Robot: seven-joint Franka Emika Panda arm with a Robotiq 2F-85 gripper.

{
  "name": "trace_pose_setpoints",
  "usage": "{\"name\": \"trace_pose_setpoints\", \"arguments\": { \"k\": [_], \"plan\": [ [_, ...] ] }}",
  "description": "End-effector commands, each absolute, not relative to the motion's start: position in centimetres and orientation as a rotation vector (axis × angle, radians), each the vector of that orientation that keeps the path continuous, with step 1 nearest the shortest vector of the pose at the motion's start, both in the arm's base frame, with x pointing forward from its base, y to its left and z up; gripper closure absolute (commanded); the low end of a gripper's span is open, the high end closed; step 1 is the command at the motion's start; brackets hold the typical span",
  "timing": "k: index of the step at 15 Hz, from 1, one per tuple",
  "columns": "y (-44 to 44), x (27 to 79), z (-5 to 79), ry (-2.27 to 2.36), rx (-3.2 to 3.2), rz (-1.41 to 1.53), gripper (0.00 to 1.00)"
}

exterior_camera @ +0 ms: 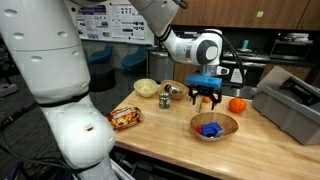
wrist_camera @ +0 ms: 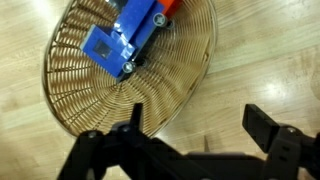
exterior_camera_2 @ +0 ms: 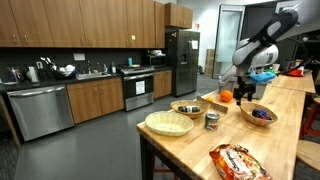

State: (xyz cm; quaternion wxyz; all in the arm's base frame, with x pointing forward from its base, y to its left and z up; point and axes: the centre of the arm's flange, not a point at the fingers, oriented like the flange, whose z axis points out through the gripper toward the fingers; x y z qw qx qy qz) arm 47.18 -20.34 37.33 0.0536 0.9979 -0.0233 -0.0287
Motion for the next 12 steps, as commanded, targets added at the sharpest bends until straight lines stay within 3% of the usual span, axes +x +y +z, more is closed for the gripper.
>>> {"name": "trace_pose_setpoints", "arguments": {
  "k": [1,12],
  "plan": [
    [-22.1,49.3,38.7,-0.119,3.017,-0.100,0.00],
    [-15.2,59.8,43.3,-0.244,3.110,-0.149,0.00]
  ]
}}
